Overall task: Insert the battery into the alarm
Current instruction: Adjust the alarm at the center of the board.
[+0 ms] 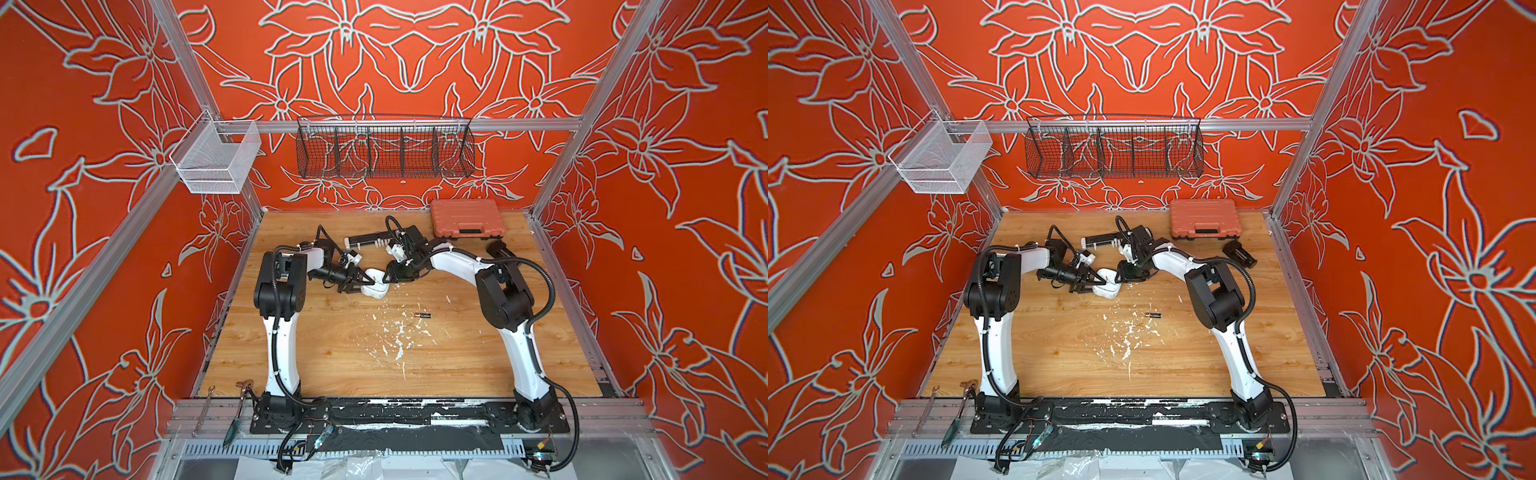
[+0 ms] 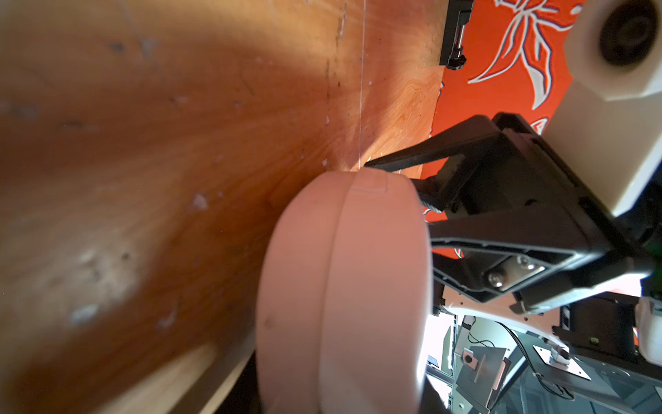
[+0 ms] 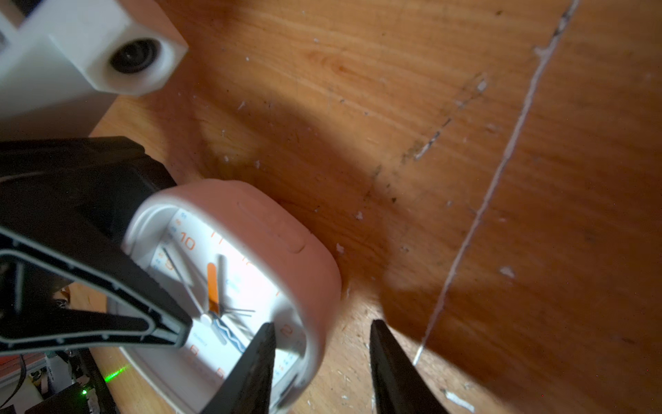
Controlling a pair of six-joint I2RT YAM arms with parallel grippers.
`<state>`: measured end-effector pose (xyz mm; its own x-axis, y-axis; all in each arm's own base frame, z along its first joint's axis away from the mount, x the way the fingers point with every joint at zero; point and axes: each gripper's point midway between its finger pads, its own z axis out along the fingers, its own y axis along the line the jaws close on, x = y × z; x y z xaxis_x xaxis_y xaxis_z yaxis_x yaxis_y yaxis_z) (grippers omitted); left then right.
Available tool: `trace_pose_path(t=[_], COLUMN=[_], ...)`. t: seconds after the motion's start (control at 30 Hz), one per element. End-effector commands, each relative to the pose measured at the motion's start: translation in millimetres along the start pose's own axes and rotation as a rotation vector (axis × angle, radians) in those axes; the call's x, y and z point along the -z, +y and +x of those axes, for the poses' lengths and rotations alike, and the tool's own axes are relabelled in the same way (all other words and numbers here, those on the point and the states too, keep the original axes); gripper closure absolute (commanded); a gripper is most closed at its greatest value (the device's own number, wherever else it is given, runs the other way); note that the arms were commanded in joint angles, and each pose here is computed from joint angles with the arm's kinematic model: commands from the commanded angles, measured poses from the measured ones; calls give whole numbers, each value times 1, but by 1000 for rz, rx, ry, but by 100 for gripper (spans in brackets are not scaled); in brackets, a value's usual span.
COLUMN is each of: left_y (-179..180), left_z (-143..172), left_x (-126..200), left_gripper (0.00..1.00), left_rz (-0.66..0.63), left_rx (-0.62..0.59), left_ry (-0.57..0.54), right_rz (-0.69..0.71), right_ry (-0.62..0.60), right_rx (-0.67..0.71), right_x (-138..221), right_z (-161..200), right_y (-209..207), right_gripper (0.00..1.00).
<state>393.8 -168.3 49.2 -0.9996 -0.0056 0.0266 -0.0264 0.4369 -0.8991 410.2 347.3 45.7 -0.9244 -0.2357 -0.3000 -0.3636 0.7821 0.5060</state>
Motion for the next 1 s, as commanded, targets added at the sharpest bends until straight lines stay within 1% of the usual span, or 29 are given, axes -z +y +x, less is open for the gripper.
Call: trace_pose_path(t=[0.0,0.1,0.2,0.27,0.33,0.43,0.5,0.57,0.6,0.67,0.73,0.8,0.97], left_y=[-39,-42,-40,-45,-47,-48,-48,-47,-46,-40,-37,-34,-30], left_z=[3,4,6,8,9,12,14,18,20,26,30,35,41], left_x=[17,26,36,42,48,59,67,79,85,99,113,122,133], left_gripper=[74,75,76,75,75,75,75,75,73,73,73,74,74], left_rz=[23,-58,-167,-191,-234,-327,-395,-531,-604,-792,-948,-1074,-1369], left_rx=[-61,-65,-49,-51,-48,-51,-46,-55,-53,-45,-18,2,4], left_ry=[-32,-62,-91,-106,-128,-162,-189,-213,-223,-242,-260,-249,-213], right_rz=[-3,-24,-103,-150,-151,-159,-169,-152,-130,-98,-72,-41,9], right_ry=[-49,-128,-250,-321,-348,-402,-432,-423,-412,-387,-379,-371,-351], right_rx=[46,73,100,112,104,87,66,42,33,31,24,20,17], right_x=[17,40,66,81,88,97,103,103,101,100,99,100,101], right_z=[-8,-22,-37,-44,-45,-44,-42,-35,-30,-19,-7,3,21], right_y=[8,19,39,51,53,50,46,38,33,26,18,10,-1], right_gripper=[52,47,44,40,35,30,29,29,29,29,29,29,29])
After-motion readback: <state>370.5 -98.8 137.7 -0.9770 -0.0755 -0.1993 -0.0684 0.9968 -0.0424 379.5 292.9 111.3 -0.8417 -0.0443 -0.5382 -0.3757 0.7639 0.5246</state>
